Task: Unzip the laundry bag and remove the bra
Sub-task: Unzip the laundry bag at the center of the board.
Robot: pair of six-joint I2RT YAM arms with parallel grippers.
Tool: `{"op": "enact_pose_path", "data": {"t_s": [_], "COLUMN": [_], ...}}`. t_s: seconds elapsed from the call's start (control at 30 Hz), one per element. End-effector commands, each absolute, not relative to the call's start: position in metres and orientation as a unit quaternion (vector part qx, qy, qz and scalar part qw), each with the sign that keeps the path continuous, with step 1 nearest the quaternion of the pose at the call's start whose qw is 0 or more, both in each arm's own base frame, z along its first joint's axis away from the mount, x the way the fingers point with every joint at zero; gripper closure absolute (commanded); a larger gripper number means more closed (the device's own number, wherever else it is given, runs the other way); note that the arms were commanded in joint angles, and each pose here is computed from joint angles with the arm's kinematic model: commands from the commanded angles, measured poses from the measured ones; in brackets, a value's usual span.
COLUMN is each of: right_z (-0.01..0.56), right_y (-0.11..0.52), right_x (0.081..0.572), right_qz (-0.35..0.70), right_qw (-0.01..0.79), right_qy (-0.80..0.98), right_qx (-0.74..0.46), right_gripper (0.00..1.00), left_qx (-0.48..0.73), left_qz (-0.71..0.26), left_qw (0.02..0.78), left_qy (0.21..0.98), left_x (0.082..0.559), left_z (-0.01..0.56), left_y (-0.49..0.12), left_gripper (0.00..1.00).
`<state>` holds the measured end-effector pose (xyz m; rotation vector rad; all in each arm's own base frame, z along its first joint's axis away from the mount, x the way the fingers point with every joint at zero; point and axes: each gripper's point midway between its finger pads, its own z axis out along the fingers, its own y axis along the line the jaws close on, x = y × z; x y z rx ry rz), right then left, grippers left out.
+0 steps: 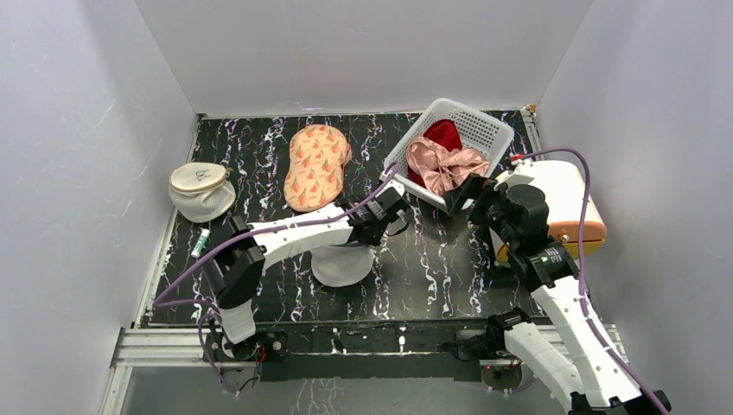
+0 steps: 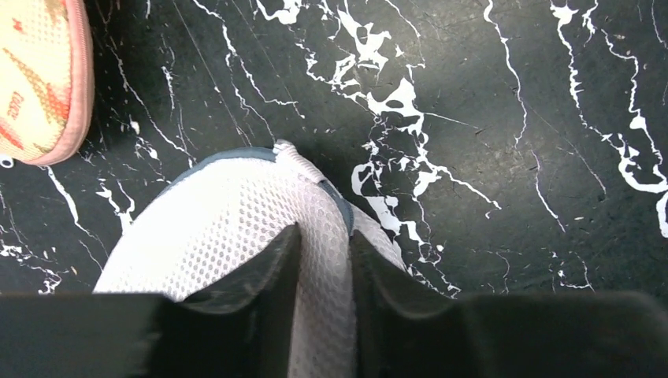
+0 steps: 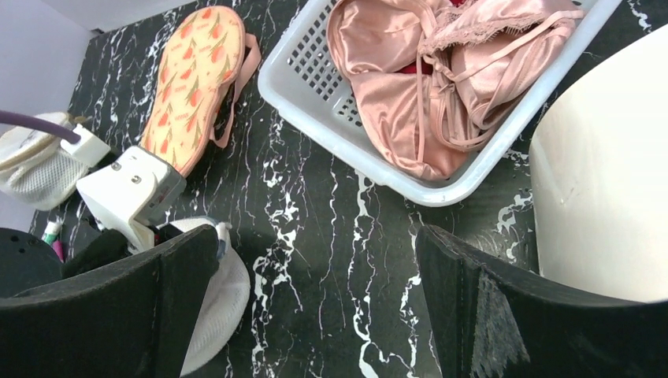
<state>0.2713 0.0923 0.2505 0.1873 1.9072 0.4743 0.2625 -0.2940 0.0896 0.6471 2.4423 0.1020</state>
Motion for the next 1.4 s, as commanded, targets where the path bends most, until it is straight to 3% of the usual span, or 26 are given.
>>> {"op": "enact_pose_path", "data": {"t_s": [0.0, 0.2, 0.67, 0.97, 1.17, 1.37], "right_z": [0.272, 0.259, 0.221, 0.209, 0.215, 0.209], "right_y": [0.100, 0.114, 0.173, 0.201, 0.225, 0.229], "right_x": [0.272, 0.272, 0.267, 0.265, 0.249, 0.257], "right_qz": [0.221, 0.245, 0.367, 0.434, 0.497, 0.485], "right_qw": [0.573, 0.550, 0.453, 0.383, 0.310, 0.303], "right_qy": [0.787, 0.798, 0.811, 0.811, 0.801, 0.806], "right_qx": [0.051, 0.028, -0.059, -0.086, -0.121, -0.153], "right_gripper": [0.02, 0.02, 0.02, 0.02, 0.02, 0.03], "left_qx": [0.245, 0.242, 0.232, 0.254, 0.293, 0.327], "left_qz": [0.043, 0.008, -0.144, -0.189, -0.283, -0.313], "left_qw": [0.325, 0.362, 0.502, 0.509, 0.532, 0.583], "left_qy": [0.913, 0.900, 0.821, 0.800, 0.742, 0.675], "left_x": [0.260, 0.259, 0.259, 0.248, 0.225, 0.214], "left_z": [0.113, 0.132, 0.190, 0.213, 0.235, 0.226], "left_y": [-0.281, -0.279, -0.296, -0.305, -0.322, -0.320], "left_gripper": [0.81, 1.00, 1.00, 1.00, 1.00, 1.00]}}
